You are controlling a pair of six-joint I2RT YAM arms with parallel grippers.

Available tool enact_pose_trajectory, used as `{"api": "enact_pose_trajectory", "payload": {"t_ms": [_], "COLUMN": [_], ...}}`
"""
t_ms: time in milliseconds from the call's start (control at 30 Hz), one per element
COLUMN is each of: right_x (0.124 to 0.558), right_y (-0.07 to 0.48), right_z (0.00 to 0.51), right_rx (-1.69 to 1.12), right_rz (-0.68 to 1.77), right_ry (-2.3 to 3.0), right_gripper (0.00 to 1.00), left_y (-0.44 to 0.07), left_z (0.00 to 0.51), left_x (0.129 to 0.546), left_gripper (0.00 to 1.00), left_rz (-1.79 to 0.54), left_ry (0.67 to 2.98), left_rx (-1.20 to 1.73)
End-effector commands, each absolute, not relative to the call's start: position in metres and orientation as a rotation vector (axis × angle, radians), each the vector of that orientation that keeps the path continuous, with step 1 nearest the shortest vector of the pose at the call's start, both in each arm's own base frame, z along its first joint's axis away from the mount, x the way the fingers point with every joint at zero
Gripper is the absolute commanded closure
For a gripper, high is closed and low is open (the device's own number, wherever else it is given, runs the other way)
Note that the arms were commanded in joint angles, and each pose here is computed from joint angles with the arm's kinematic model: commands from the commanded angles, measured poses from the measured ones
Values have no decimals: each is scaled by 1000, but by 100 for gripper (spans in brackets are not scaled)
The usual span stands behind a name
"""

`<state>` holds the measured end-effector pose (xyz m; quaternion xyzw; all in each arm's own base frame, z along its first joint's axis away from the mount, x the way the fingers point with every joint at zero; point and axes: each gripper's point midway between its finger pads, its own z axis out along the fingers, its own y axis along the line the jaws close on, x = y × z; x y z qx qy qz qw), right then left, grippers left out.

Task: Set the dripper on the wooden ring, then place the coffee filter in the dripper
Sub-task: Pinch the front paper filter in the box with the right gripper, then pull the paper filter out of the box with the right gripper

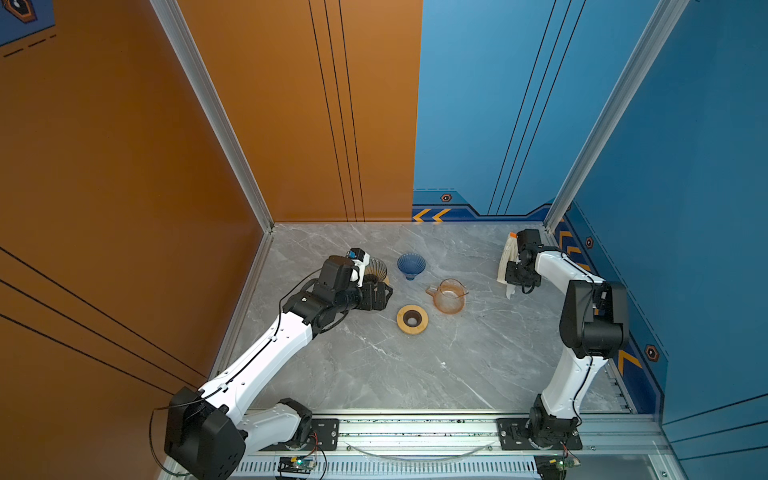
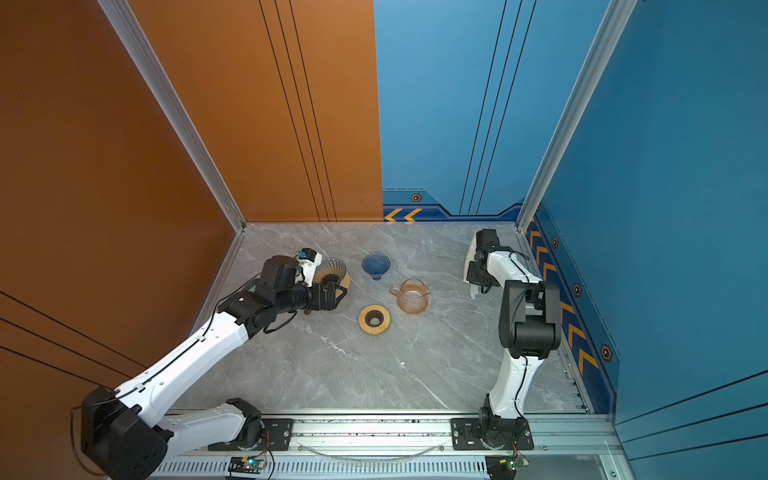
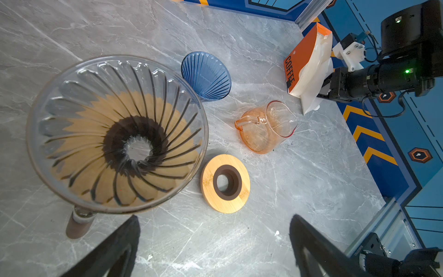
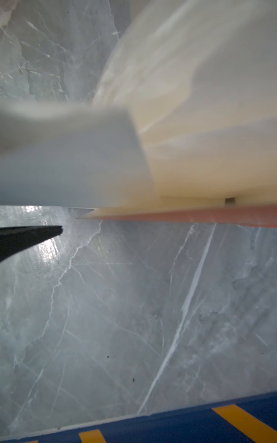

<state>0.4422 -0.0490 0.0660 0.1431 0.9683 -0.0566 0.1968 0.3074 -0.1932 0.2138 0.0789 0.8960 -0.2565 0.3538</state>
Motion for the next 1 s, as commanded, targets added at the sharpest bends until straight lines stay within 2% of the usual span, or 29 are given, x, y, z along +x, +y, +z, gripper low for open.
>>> {"api": "enact_pose_trajectory", "payload": {"t_ms": [0, 133, 967], "right_x": [456, 455, 423], "right_y": [-54, -55, -54], "right_z": [72, 75, 141], "right_rx": [417, 412, 457], "right_rz": [-160, -171, -146], "right_ry": [2663, 2652, 2518], "right_gripper": [90, 100, 100], "left_y": [-197, -198, -205], "left_z": [228, 229, 231], "left_x": [304, 305, 305], "left_gripper": [2, 2, 2], "left_rz": [-689, -691, -704], "left_ry": [2287, 2286, 2283], "left_rx": [216, 218, 249]}}
